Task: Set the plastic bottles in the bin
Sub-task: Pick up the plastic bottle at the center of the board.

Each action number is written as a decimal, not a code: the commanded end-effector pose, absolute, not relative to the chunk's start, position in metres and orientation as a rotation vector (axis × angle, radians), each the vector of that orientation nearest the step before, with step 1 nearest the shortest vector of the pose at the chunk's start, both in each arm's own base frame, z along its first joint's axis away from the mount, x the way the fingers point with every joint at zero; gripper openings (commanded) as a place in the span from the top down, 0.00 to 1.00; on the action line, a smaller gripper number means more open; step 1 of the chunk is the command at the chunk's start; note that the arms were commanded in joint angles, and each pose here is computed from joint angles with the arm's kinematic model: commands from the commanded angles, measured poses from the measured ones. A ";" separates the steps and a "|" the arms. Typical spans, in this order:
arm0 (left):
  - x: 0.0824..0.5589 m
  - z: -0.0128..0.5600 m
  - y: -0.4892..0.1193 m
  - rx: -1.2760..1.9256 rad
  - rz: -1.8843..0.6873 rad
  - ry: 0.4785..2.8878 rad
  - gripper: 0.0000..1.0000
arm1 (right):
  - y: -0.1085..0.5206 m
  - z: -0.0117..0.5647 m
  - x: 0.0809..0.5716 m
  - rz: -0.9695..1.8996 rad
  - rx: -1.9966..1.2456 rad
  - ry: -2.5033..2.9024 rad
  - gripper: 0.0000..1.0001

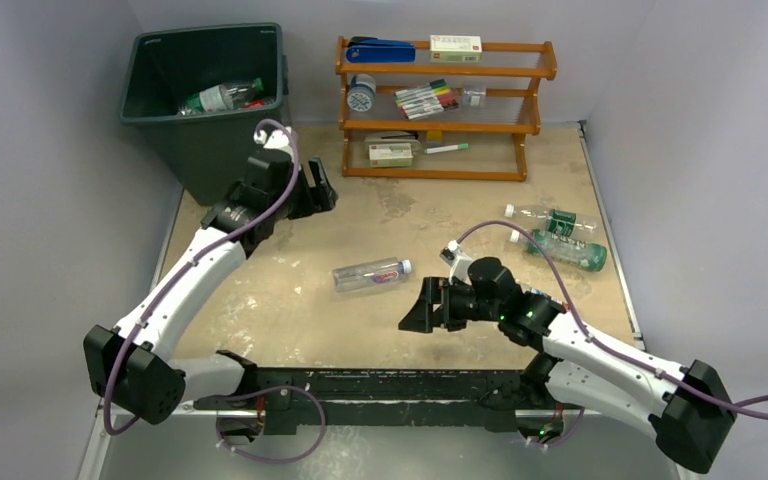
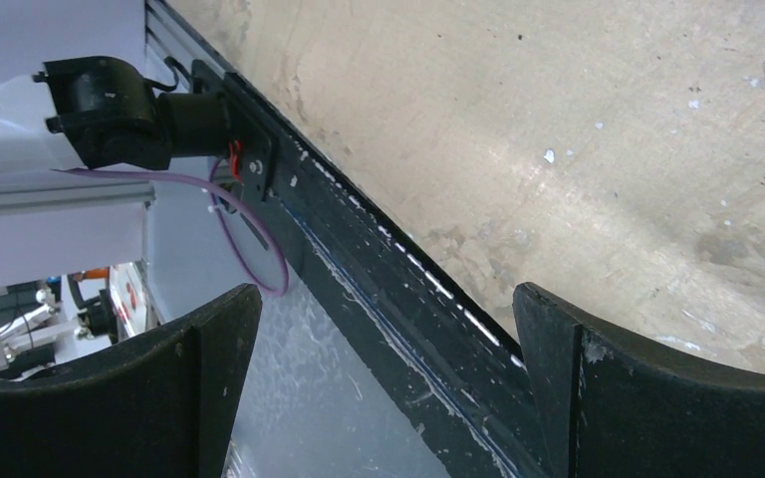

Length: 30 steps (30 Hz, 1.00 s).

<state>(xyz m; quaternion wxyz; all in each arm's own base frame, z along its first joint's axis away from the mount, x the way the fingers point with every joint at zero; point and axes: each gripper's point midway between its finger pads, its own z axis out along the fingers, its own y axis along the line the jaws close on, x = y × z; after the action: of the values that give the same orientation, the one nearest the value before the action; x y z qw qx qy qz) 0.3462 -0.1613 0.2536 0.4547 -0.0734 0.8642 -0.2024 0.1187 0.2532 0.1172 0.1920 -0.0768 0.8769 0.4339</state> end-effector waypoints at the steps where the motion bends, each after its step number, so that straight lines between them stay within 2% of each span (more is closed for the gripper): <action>1: 0.332 0.260 -0.159 -0.184 -0.502 2.100 0.24 | 0.267 0.134 0.121 1.330 -0.251 2.359 0.01; 6: 0.317 0.245 -0.181 -0.028 -0.533 2.173 0.23 | 0.265 0.125 0.116 1.334 -0.241 2.375 0.01; 10: 0.296 0.227 -0.212 0.160 -0.530 2.227 0.14 | 0.263 0.128 0.115 1.339 -0.233 2.362 0.01; 12: 0.289 0.211 -0.223 0.232 -0.506 2.259 0.13 | 0.262 0.131 0.114 1.344 -0.232 2.355 0.01; 24: 0.270 0.117 -0.266 0.587 -0.308 2.428 0.12 | 0.256 0.156 0.111 1.357 -0.237 2.299 0.00; 30: 0.272 0.090 -0.272 0.688 -0.241 2.457 0.11 | 0.250 0.160 0.108 1.354 -0.229 2.288 0.00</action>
<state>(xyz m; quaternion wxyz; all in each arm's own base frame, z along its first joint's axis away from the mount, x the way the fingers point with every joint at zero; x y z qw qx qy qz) 0.2572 -0.2649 0.0844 0.2590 0.2326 0.9319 -0.1021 0.1072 0.2489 0.1384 0.2189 -0.0811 0.8455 0.4803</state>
